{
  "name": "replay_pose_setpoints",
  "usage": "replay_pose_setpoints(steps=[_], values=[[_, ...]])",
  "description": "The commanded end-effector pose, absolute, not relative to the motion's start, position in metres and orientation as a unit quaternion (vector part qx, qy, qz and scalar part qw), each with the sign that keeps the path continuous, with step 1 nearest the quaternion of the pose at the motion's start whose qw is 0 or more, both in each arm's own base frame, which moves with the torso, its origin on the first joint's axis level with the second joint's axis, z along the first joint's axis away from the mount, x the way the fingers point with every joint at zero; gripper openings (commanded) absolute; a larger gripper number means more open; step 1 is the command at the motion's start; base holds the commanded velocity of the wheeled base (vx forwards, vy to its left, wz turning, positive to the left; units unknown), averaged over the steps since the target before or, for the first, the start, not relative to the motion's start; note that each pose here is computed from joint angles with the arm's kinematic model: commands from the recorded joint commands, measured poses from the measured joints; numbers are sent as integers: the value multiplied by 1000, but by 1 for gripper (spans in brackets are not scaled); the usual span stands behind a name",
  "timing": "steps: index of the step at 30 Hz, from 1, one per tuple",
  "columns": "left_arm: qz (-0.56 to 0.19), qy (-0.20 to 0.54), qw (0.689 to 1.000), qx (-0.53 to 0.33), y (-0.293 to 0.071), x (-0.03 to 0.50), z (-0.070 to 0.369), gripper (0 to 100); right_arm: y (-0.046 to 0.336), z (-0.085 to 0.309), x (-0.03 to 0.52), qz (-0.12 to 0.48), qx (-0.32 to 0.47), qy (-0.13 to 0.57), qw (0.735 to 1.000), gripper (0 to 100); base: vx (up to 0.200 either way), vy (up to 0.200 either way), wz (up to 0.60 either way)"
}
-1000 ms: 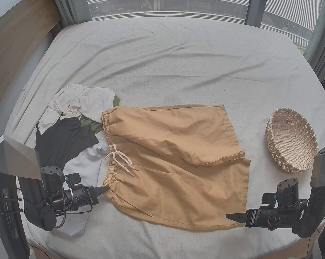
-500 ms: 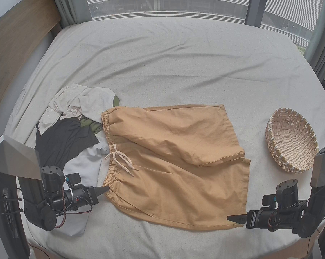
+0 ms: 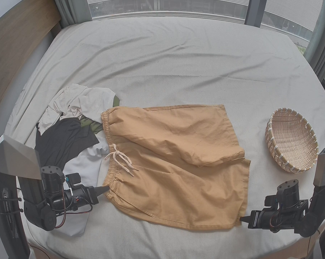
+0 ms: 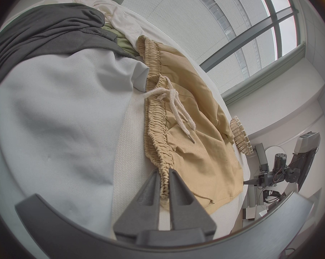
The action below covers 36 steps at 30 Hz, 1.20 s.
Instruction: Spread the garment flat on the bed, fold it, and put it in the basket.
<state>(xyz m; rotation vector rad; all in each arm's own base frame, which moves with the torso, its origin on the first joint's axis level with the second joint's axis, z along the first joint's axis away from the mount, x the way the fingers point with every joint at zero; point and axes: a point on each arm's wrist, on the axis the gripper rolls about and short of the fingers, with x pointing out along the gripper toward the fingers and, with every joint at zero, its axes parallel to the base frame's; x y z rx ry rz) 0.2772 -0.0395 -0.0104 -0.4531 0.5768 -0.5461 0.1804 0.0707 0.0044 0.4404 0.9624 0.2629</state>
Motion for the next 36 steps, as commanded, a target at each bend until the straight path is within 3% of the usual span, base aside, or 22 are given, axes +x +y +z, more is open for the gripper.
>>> replay_pose_setpoints(steps=[1, 7, 8, 34, 35, 36], values=[[-266, 277, 897, -218, -40, 277, -10, 0, 65, 15, 172, 122, 212, 451, 859, 0, 0, 0, 0], [-267, 277, 897, -217, -41, 277, -10, 0, 63, 9, 173, 112, 206, 467, 852, 0, 0, 0, 0], [-267, 276, 897, -217, -41, 277, -10, 0, 63, 7, 173, 111, 206, 469, 852, 100, 0, 0, 0], [-269, 269, 899, -216, -41, 277, -6, 0, 78, -16, 183, 121, 219, 476, 843, 100, 0, 0, 0], [-268, 270, 899, -216, -41, 277, -6, 0, 78, -16, 183, 121, 222, 475, 843, 0, 0, 0, 0], [-268, 270, 899, -216, -41, 277, -6, 0, 79, -15, 184, 122, 228, 471, 843, 0, 0, 0, 0]])
